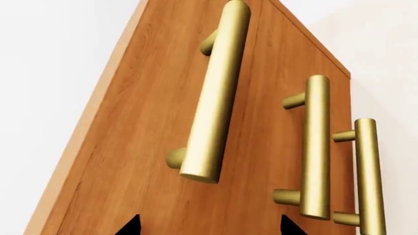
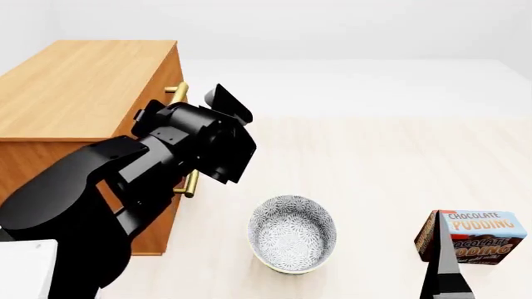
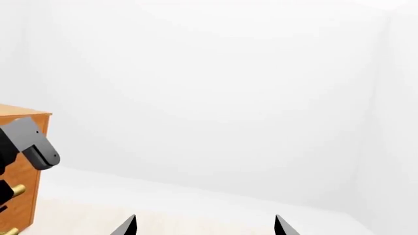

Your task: Put the butter at the back in the top drawer of the cabinet and close it.

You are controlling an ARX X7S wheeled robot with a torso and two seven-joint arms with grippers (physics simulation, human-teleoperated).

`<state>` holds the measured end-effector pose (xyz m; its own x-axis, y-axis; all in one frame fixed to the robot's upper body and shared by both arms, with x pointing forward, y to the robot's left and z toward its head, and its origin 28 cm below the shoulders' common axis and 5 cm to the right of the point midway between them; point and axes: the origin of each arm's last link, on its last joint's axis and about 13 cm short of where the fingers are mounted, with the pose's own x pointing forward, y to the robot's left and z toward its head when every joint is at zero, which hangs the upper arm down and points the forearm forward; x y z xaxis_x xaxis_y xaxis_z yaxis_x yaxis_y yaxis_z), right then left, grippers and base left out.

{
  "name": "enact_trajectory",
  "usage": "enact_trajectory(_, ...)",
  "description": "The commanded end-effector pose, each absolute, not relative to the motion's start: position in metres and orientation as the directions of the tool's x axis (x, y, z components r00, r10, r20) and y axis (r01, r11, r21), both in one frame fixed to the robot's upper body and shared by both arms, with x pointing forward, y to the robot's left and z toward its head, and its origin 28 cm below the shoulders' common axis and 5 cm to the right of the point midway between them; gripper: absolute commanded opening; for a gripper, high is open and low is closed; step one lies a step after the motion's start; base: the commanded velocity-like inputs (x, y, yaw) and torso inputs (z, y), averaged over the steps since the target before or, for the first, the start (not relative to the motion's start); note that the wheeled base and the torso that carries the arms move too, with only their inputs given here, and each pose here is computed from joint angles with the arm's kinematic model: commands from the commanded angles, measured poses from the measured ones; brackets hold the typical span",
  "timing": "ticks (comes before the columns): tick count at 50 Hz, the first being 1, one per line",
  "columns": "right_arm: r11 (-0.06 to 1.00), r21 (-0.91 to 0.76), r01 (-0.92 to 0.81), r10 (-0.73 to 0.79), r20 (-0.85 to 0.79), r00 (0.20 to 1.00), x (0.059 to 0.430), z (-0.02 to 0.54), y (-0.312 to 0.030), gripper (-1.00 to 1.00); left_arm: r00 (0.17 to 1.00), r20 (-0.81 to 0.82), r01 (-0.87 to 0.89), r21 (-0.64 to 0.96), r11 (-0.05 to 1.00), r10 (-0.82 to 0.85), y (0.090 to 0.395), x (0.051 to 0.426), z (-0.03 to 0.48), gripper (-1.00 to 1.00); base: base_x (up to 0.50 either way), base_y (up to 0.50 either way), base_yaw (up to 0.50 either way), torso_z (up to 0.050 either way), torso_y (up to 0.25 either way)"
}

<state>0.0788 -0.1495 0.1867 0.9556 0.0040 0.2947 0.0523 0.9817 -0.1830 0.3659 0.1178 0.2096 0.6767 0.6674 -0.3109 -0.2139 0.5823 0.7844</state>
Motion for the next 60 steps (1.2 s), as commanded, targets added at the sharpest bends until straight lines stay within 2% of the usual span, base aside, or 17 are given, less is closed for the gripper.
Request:
enact_trajectory(1,0.982,-0.182,0.053,0.003,0.297,0.955,0.079,0.187,-0.150,1.00,0.642,-0.182,-0.262,0.860,0.437,0.745,0.127,0.367,0.205,1.00,0.00,0.00,0.01,0.000,0.000)
enact_trajectory(23,0.982,-0.182,0.053,0.004,0.299,0.954,0.078,0.186,-0.150,1.00,0.749,-0.145,-0.226,0.861,0.456,0.646,0.102,0.349,0.215,1.00,0.00,0.00,0.00,0.000,0.000)
enact_trajectory(46,0.982,-0.180,0.053,0.004,0.301,0.954,0.077,0.186,-0.150,1.00,0.883,-0.164,-0.143,0.799,0.584,0.440,0.068,0.319,0.233,1.00,0.00,0.00,0.00,0.000,0.000)
enact_trajectory(60,0.984,-0.175,0.036,0.018,0.296,0.955,0.080,0.189,-0.149,1.00,0.958,-0.101,-0.119,0.711,0.693,0.268,0.087,0.267,0.248,1.00,0.00,0.00,0.00,0.000,0.000)
